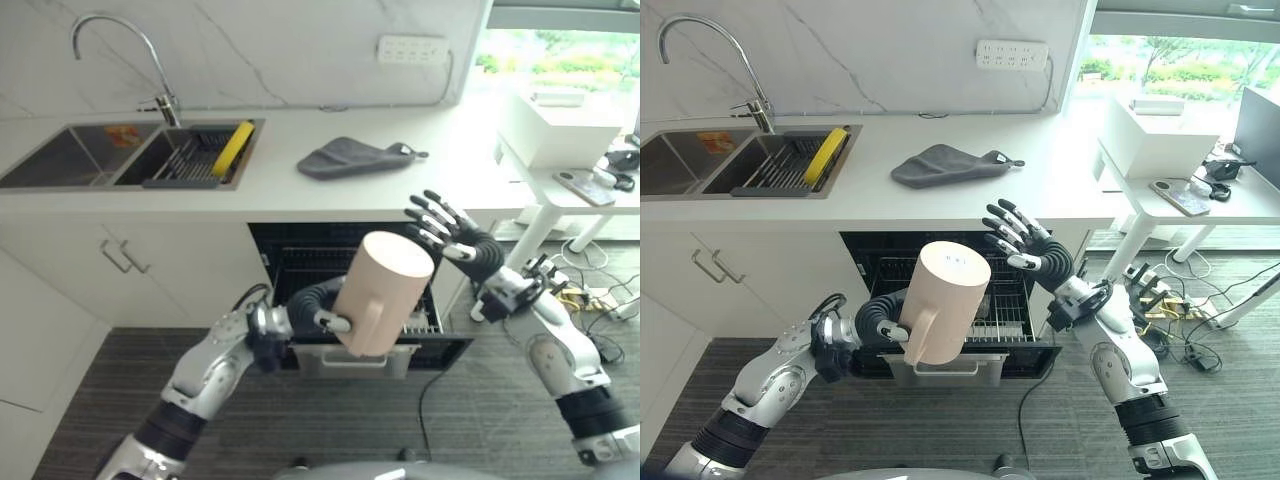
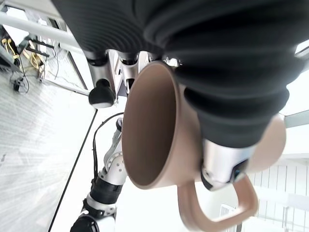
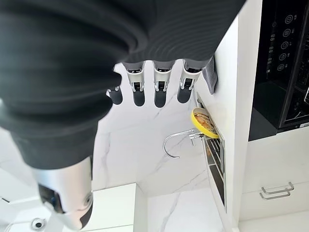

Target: Place the dishes in the dishwasher.

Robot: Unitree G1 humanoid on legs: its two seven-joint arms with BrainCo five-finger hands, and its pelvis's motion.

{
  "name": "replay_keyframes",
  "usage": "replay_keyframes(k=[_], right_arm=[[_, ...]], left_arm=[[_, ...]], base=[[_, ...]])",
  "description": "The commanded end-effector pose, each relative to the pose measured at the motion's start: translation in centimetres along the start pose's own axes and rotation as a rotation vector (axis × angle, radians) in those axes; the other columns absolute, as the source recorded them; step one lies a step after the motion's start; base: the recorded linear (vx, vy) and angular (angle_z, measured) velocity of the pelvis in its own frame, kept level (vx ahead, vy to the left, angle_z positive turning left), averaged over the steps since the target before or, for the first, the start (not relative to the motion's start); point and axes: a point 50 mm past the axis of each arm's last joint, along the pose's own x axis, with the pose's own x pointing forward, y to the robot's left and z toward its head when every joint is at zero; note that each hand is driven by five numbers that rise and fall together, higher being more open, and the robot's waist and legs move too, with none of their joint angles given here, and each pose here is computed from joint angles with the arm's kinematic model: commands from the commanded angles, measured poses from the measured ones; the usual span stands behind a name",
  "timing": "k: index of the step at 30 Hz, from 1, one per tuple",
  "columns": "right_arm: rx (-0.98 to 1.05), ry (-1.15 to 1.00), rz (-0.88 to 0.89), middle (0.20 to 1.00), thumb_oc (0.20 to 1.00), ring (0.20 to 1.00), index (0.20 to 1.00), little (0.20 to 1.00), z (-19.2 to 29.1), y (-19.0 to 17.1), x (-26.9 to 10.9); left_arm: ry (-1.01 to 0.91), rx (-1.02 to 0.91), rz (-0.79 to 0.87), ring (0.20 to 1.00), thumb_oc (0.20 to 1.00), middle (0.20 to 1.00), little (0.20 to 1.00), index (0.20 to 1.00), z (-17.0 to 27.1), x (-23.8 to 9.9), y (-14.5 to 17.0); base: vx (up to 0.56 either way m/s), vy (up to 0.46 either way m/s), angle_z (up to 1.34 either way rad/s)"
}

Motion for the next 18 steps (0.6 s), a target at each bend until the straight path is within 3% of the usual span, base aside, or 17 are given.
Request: replay_keyframes(k=[1, 9, 18], right_arm=[[-0.043, -0.109, 0.095, 1.0, 1.0, 1.0, 1.0, 1.0, 2.7, 0.3, 1.8], [-0.075, -0.104, 0.159, 1.0, 1.0, 1.0, 1.0, 1.0, 2.8, 1.2, 2.1], [0.081, -0.178, 0.369, 1.0, 1.0, 1.0, 1.0, 1.0, 3.5, 3.3, 2.0]], left_arm=[[-0.113, -0.013, -0.121, 0.2, 0.2, 0.2, 0.2, 0.2, 1.8, 1.0, -0.2], [-0.221, -0.08, -0.072, 0.2, 0.2, 0.2, 0.2, 0.2, 2.3, 1.3, 0.3], [-0.254, -0.124, 0.077, 0.2, 0.2, 0.2, 0.2, 0.2, 1.4, 0.0, 1.6]], base=[[0.0, 0.0, 0.0], [0.0, 0.0, 0.0], [0.0, 0.0, 0.0]])
